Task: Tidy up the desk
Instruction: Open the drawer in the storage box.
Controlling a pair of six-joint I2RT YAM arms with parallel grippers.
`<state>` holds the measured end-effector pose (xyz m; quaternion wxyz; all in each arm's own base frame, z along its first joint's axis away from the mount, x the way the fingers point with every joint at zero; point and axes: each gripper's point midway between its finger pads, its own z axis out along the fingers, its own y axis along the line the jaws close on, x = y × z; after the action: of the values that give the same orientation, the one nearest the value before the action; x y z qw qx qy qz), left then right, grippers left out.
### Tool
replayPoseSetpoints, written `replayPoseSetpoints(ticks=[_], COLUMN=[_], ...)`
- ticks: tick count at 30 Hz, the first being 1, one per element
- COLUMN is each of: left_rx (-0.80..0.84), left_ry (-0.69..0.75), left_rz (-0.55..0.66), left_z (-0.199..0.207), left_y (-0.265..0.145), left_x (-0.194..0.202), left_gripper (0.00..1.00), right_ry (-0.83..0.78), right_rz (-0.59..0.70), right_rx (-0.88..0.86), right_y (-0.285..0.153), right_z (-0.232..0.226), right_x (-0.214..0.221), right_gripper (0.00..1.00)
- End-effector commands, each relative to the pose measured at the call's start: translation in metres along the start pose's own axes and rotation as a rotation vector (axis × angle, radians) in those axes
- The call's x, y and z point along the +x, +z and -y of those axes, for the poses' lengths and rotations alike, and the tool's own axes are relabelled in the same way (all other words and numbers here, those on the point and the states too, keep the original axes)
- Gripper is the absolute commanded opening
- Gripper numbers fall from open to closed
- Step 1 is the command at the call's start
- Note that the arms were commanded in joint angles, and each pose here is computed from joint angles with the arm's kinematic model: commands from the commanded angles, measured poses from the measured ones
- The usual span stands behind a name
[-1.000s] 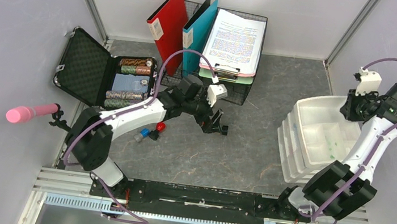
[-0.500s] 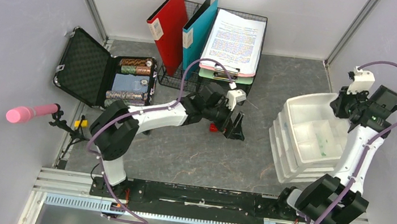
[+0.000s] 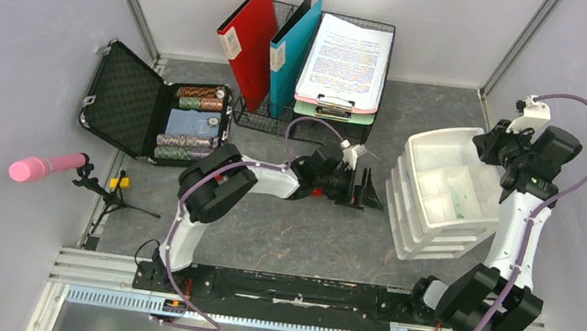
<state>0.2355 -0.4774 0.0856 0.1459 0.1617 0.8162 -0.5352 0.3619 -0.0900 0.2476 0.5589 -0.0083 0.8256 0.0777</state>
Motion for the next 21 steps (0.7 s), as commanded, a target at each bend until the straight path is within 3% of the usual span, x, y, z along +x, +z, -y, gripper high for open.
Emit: replayPoseSetpoints(ticks=[1,5,21], left_rx=[0.158,0.271,0.513], left_ry=[-0.092,-0.167,-0.22], left_rz=[0.052,0.057,0.058], left_z=[0.027,0.034,0.051], left_y=[0.019,0.032,0.053], left_x=[-0.008,-0.005,0.001], left_gripper=[0.99,0.95,0.84], right_ry=[0.179,0.185,0.186], right_rz=[-0.16,-0.167,-0.174], right_rx=[-0.115,-0.123,-0.149], right_y=[0.022,0.023,0.025], right_z=[-0.025,-0.027,-0.03], right_x=[0.065,0.069,0.076], right_gripper=[0.0,0.0,0.0])
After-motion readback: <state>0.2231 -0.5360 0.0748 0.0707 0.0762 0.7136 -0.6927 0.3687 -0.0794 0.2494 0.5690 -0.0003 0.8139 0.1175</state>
